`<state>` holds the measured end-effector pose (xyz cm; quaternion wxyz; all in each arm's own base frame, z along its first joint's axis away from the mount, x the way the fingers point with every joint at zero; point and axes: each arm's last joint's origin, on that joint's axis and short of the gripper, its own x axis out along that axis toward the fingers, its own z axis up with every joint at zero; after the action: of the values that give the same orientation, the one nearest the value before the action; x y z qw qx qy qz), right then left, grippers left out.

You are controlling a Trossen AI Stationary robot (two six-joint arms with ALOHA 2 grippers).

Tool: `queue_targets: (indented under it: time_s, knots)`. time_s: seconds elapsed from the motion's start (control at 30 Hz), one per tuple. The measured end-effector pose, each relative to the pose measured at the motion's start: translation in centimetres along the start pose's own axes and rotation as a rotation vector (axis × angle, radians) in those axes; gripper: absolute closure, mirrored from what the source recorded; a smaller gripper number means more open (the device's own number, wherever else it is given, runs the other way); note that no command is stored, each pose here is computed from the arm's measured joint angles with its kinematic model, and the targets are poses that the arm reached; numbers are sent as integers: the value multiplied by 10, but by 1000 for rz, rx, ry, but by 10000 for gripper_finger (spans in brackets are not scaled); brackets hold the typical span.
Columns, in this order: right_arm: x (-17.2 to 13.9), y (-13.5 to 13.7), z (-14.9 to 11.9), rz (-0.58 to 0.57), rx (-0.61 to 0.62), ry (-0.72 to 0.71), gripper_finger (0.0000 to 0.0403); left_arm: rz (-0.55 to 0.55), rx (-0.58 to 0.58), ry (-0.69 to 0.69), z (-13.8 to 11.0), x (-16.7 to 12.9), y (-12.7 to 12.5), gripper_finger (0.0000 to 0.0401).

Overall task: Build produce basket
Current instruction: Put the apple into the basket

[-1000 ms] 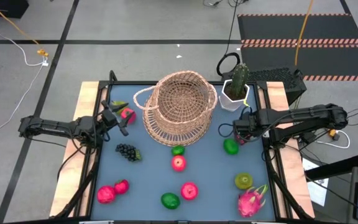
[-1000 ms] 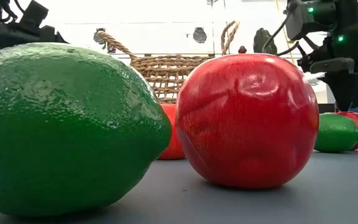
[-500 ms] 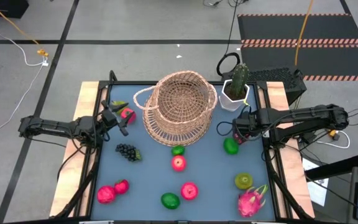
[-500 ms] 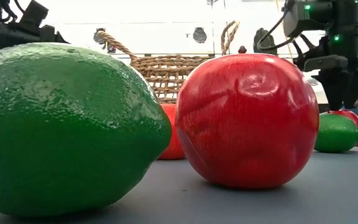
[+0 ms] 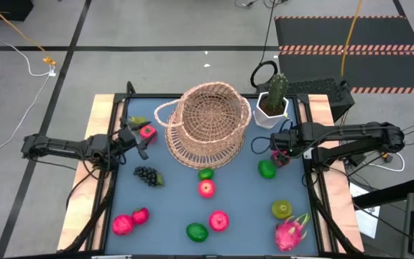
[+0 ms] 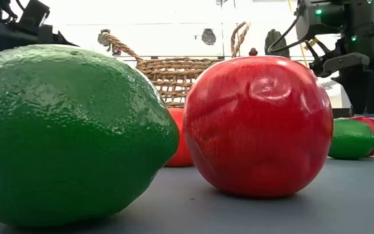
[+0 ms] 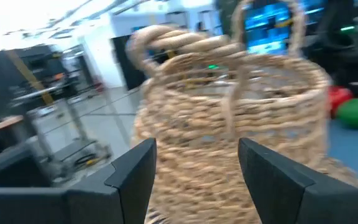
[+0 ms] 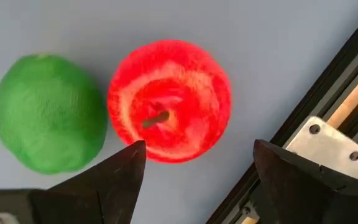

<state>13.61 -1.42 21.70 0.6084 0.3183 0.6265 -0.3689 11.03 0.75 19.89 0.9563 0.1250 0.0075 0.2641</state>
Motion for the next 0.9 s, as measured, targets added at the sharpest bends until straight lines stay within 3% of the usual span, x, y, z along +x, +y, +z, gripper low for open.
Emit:
queue_targets:
  time_s: [0.17, 0.4, 0.67, 0.9]
  knots:
    - [0, 3, 0, 60, -75, 29, 110, -2, -70, -38, 4, 0, 1, 170]
    - [-2, 16, 11, 169, -165, -110, 110, -4, -91, -34, 4, 1, 0, 129]
    - [-3, 16, 15, 115, -165, -215, 101, -6, -160, 37, -4, 8, -5, 50]
    - [3, 16, 14, 88, -103, -174, 69, -1, -223, 51, -5, 14, -9, 22]
